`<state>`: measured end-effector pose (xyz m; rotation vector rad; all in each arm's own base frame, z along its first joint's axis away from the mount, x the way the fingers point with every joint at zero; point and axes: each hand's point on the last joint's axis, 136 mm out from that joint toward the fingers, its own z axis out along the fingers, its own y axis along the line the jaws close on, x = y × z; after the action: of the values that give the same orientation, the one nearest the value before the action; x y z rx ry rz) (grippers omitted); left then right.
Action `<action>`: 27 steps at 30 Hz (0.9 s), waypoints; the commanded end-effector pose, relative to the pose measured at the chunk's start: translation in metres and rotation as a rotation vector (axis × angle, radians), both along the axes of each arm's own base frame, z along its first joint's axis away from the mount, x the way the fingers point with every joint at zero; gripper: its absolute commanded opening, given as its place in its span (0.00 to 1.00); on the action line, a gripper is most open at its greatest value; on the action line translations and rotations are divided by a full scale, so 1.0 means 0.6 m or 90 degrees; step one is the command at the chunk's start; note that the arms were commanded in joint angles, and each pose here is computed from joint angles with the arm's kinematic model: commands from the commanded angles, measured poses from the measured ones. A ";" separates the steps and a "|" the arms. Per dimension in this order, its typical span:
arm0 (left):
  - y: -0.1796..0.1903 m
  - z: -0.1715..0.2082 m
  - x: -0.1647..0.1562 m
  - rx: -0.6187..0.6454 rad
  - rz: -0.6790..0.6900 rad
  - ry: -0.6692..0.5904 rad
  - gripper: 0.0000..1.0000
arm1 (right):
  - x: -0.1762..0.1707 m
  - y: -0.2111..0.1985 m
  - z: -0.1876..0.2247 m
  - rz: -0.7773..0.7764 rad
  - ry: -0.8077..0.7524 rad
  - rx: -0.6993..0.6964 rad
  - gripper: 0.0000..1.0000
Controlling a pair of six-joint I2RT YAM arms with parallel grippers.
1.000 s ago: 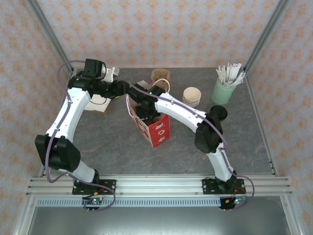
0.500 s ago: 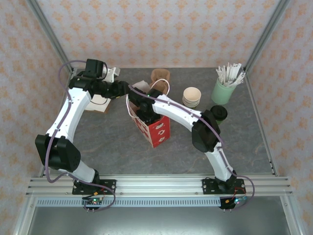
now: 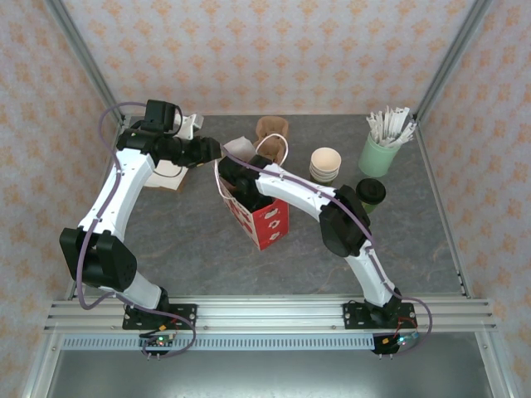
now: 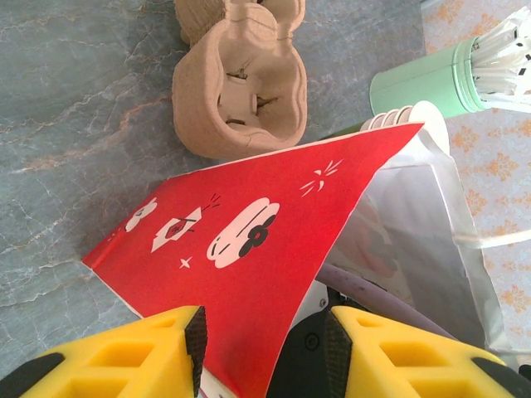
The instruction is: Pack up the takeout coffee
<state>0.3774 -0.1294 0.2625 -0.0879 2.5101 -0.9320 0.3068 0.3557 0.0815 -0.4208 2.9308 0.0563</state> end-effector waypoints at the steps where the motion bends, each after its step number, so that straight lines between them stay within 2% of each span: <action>1: -0.003 0.003 -0.001 0.001 -0.004 -0.006 0.44 | -0.006 -0.013 -0.029 0.000 0.018 -0.029 0.05; 6: -0.004 0.002 -0.001 0.001 -0.003 -0.005 0.44 | -0.001 -0.009 -0.023 -0.003 0.011 -0.019 0.06; 17: -0.003 -0.003 -0.001 0.002 0.001 0.001 0.44 | -0.017 -0.022 -0.081 -0.003 0.061 -0.060 0.06; 27: -0.004 -0.008 0.000 0.006 -0.001 0.004 0.43 | 0.001 -0.020 -0.022 -0.011 0.012 -0.031 0.08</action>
<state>0.3777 -0.1284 0.2612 -0.0956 2.5134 -0.9235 0.3053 0.3635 0.0680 -0.4276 2.9558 0.0923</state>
